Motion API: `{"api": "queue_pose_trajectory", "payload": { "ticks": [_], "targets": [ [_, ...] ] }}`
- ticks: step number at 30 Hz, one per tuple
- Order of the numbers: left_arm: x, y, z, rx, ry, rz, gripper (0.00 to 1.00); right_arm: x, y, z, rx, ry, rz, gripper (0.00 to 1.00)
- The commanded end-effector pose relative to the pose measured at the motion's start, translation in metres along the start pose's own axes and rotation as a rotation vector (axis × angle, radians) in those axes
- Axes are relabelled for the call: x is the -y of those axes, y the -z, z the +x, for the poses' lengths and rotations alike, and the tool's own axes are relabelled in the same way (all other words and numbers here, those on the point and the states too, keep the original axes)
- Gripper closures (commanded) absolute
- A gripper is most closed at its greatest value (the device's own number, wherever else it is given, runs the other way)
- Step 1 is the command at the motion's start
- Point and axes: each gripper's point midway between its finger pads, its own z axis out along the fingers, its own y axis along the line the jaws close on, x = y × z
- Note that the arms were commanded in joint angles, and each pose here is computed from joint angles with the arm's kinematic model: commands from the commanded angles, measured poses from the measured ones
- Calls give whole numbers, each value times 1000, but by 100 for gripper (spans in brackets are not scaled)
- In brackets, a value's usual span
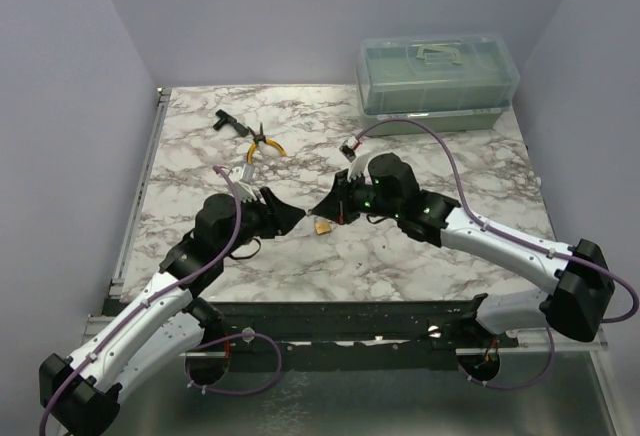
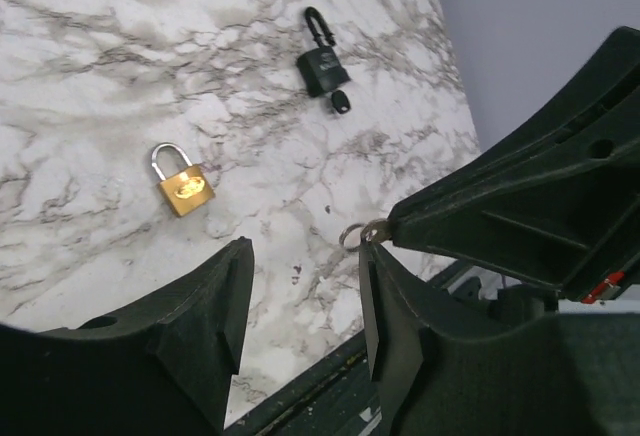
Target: Unlock with the key
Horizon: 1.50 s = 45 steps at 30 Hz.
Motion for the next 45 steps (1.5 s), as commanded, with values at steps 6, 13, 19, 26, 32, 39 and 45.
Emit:
{"api": "queue_pose_trajectory", "payload": {
  "ticks": [6, 13, 19, 26, 32, 39, 45],
  "targets": [
    [68, 11, 10, -43, -108, 428, 55, -21, 48, 55, -321, 131, -227, 100],
    [93, 21, 22, -46, -188, 658, 64, -47, 83, 59, -307, 156, -393, 100],
    [107, 23, 36, -107, -246, 757, 67, -44, 99, 56, -310, 140, -435, 100],
    [116, 18, 42, -132, -284, 783, 72, -26, 98, 47, -315, 87, -414, 100],
    [116, 21, 43, -126, -303, 792, 74, -28, 100, 47, -308, 97, -429, 100],
    [115, 17, 49, -166, -303, 799, 77, -27, 97, 47, -315, 92, -431, 100],
    [117, 18, 52, -187, -302, 815, 79, -23, 92, 48, -322, 85, -420, 100]
  ]
}}
